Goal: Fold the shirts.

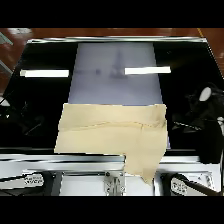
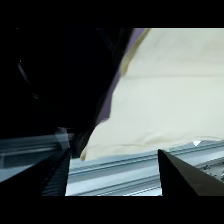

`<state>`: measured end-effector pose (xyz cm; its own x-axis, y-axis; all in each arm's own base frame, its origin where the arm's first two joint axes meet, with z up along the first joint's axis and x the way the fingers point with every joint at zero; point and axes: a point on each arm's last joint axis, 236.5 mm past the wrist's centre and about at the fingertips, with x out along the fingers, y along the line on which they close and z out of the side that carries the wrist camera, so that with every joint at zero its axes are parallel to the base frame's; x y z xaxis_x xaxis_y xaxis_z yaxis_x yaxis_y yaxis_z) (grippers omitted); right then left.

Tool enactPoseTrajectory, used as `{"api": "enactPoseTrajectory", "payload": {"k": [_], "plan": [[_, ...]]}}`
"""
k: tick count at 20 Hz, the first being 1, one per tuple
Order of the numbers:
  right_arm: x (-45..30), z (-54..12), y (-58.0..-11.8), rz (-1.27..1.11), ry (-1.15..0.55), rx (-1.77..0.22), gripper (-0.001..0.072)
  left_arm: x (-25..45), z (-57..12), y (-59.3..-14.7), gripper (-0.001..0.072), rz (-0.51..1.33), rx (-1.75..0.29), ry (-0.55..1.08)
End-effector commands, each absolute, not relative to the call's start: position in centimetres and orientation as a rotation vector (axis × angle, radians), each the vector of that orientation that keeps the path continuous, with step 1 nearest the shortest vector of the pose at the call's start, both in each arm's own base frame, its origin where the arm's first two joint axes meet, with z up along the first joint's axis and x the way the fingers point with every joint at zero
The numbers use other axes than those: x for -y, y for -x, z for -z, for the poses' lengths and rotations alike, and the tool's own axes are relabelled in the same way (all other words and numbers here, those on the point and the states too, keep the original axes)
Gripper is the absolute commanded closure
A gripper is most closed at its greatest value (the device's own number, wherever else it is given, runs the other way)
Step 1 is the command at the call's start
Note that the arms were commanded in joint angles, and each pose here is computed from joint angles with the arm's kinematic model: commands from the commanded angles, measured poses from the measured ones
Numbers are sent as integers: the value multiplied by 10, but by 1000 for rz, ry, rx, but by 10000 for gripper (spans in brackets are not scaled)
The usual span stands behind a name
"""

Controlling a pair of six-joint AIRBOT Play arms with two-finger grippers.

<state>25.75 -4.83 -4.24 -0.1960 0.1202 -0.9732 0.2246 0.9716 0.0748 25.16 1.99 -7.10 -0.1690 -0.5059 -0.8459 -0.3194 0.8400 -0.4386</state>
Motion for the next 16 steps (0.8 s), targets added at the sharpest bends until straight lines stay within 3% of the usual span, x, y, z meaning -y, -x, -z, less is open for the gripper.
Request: {"api": "enactPoseTrajectory", "payload": {"k": [1, 5, 14, 16], "plan": [[55, 35, -216, 73, -480, -1741, 120, -19, 85, -187, 85, 179, -1784, 769], [48, 50, -194, 67, -582, -1727, 120, -9, 103, -161, 86, 176, -1795, 841], [34, 54, -226, 40, -680, -1587, 119, 17, 130, -180, 86, 178, -1761, 839], [34, 54, -225, 40, -680, -1589, 119, 22, 133, -187, 165, 180, -1745, 849]]}}
